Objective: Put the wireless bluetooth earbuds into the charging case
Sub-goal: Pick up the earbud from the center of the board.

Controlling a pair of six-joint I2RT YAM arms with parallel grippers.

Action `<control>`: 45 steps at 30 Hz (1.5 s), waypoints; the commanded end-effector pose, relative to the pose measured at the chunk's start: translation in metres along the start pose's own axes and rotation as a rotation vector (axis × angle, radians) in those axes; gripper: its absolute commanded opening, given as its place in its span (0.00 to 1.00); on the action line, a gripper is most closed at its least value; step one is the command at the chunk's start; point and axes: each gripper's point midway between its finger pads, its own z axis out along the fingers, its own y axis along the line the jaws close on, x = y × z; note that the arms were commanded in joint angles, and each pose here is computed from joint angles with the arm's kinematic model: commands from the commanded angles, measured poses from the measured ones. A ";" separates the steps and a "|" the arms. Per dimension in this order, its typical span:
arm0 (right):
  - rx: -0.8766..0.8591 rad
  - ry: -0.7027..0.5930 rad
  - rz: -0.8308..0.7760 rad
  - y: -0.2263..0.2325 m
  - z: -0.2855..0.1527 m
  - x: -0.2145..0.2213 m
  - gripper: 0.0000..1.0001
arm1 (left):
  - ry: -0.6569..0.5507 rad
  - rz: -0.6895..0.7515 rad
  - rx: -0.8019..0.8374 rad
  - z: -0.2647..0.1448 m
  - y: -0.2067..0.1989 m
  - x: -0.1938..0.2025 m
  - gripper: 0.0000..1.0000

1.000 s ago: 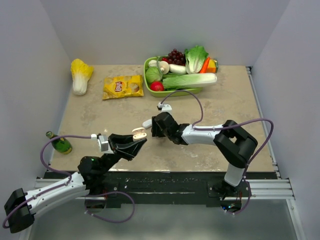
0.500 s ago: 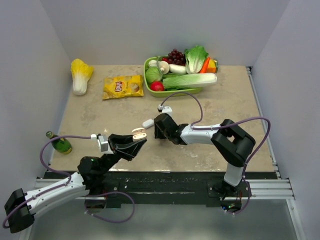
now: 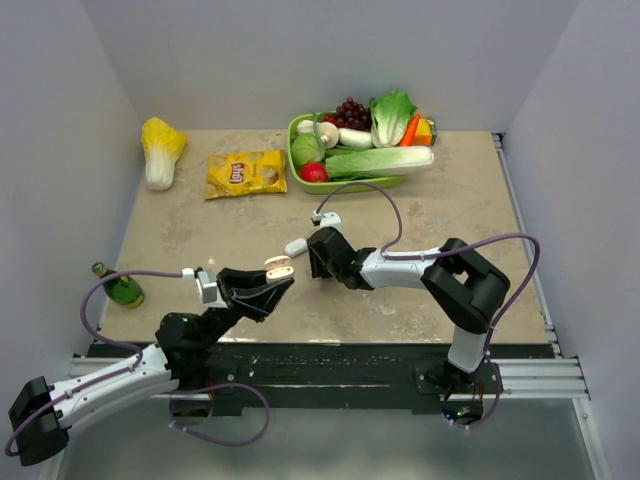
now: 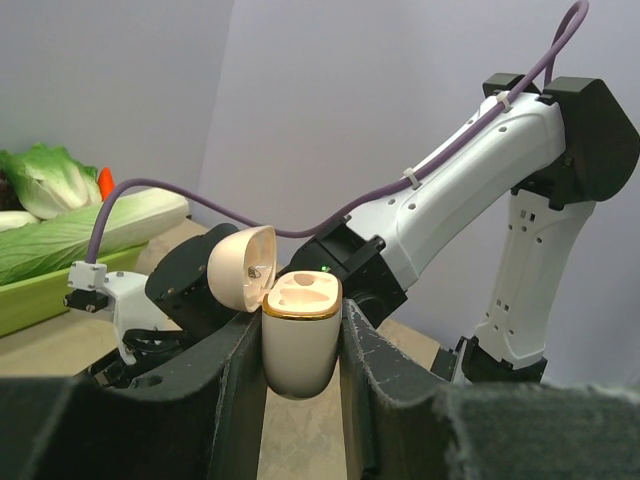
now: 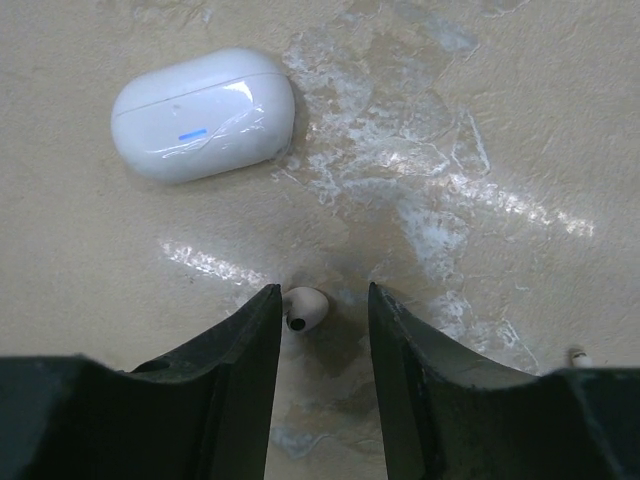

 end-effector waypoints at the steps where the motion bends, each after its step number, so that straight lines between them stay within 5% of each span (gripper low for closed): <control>1: 0.081 0.020 -0.103 -0.026 -0.007 0.007 0.44 | 0.120 0.000 -0.036 -0.034 0.018 0.058 0.00; 14: 0.064 -0.001 -0.146 -0.022 -0.011 -0.004 0.47 | 0.127 -0.003 -0.025 -0.034 0.016 0.059 0.00; 27: 0.061 0.032 0.062 -0.004 -0.001 -0.006 0.48 | 0.125 -0.005 -0.036 -0.034 0.018 0.060 0.00; 45: 0.088 0.075 -0.088 -0.017 0.001 0.005 0.46 | 0.124 -0.020 -0.035 -0.038 0.018 0.061 0.00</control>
